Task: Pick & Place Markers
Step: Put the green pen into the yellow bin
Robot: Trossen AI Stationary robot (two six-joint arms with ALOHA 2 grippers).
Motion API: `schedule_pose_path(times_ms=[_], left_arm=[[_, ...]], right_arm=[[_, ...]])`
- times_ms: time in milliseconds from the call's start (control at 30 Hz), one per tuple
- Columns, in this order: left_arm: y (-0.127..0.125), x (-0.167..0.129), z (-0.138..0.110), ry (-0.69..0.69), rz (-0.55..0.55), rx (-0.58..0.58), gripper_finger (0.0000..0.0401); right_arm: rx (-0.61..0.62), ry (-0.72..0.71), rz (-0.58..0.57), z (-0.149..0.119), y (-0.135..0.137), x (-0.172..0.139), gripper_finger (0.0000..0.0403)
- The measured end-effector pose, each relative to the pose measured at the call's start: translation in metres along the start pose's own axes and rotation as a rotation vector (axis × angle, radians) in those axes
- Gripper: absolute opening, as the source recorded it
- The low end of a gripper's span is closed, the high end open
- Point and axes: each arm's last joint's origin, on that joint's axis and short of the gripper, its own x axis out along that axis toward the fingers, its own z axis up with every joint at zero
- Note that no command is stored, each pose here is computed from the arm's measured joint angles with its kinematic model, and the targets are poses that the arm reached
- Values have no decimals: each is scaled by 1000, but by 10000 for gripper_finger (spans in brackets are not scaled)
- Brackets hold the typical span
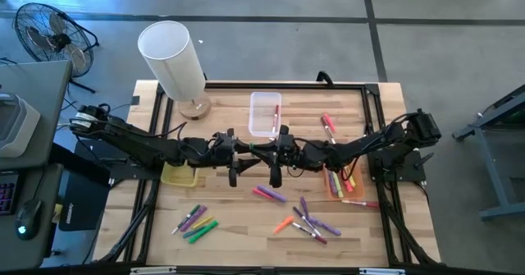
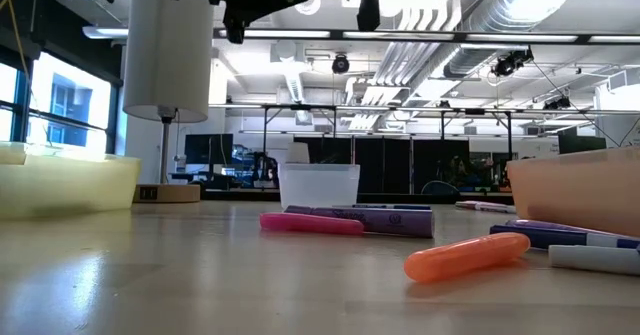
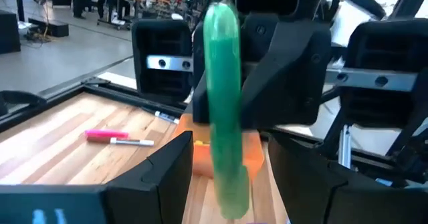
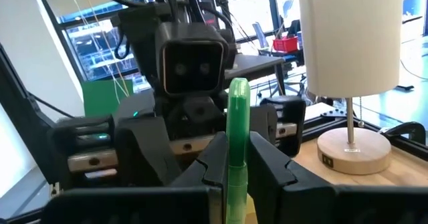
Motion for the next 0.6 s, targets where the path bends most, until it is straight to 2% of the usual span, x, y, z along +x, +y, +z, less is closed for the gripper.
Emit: schedule_pose_path(times_ms=[300, 400, 600], left_arm=[[0, 0, -1, 10, 3, -7, 183], [0, 0, -1, 14, 4, -7, 152], [1, 0, -3, 30, 6, -5, 65]], right_arm=[[-5, 13, -4, -1, 0, 0, 28], [-9, 23, -6, -2, -1, 0, 28], [-14, 33, -9, -4, -1, 0, 28]])
